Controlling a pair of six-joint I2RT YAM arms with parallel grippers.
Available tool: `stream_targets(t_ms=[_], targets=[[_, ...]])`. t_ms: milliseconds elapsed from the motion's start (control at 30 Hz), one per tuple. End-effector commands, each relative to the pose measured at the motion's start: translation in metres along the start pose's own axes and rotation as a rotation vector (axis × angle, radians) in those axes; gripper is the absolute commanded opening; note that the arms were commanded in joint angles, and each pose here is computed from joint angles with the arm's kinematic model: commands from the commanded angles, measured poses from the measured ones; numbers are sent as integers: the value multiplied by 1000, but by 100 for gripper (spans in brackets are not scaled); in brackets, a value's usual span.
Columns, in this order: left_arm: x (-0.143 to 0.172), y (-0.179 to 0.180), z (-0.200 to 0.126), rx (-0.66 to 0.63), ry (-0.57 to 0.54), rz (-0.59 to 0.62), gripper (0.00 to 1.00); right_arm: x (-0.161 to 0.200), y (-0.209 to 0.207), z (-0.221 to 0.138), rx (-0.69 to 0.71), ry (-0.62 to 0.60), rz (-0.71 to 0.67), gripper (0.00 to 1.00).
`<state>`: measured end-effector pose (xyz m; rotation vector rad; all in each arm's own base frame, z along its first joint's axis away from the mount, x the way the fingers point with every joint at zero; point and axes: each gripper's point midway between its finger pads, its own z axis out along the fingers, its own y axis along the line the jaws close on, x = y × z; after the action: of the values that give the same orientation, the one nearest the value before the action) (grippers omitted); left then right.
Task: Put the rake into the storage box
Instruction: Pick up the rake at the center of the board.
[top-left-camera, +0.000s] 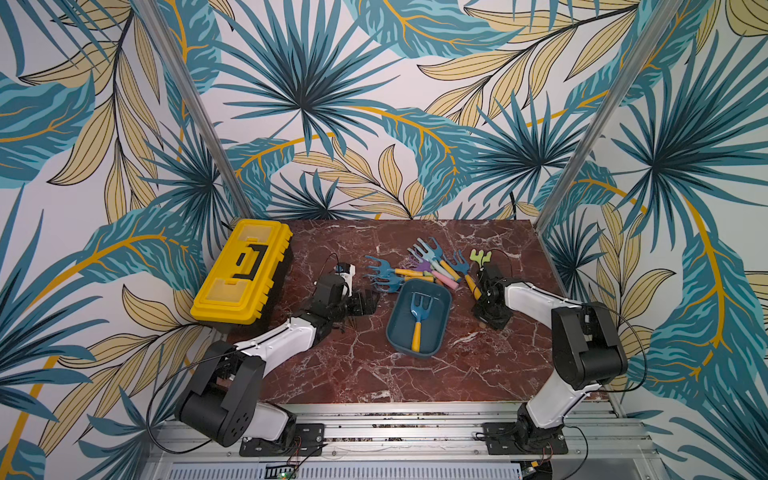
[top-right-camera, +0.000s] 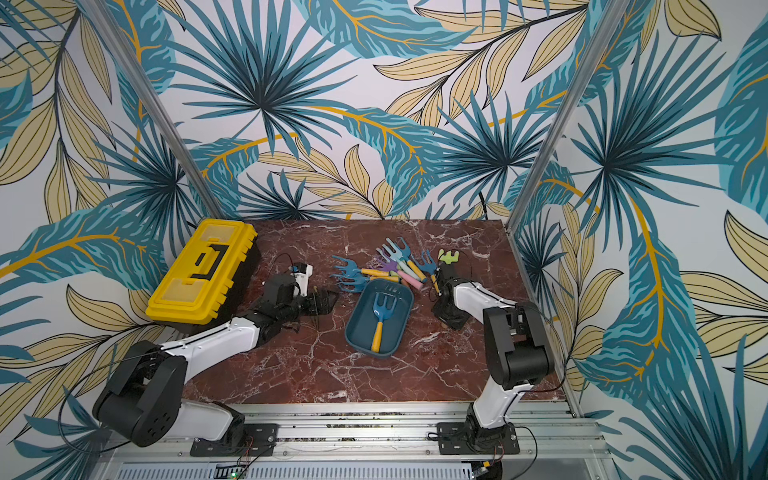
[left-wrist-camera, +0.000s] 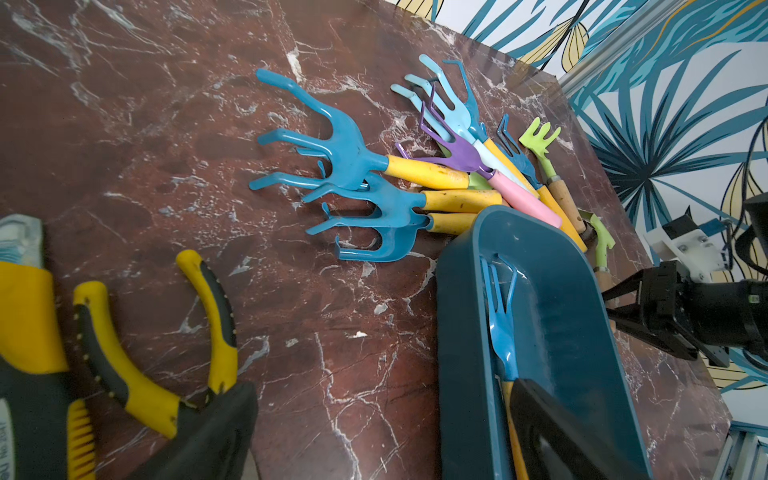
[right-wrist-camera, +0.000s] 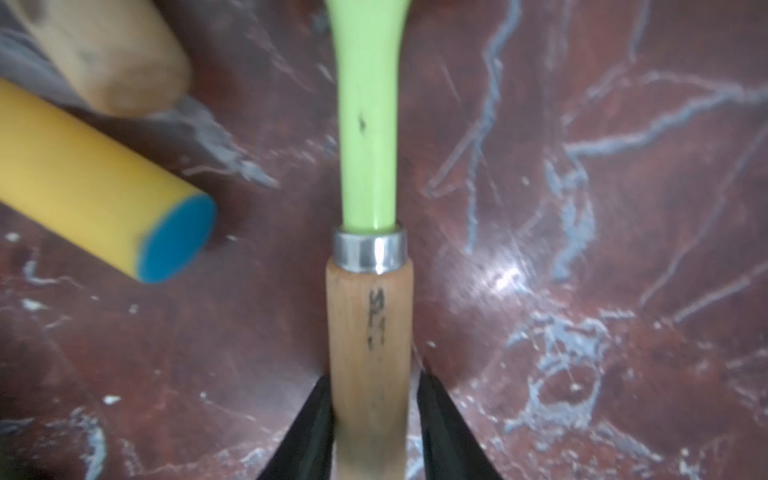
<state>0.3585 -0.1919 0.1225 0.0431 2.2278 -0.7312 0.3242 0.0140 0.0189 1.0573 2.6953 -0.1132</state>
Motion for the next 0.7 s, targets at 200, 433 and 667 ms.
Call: stream_targets(t_ms=[200,433,667], targets=[[-22,-12,-13,17,-74,21,100,19,-28,-3,40,25,15,20],[-22,-10,-14,10,-90,18,100,15,-32,-41,-27,-27,-22,18],[-25,-5,-20,-17,-121,26,100,33,-26,-84,-234,-50,-45,18]])
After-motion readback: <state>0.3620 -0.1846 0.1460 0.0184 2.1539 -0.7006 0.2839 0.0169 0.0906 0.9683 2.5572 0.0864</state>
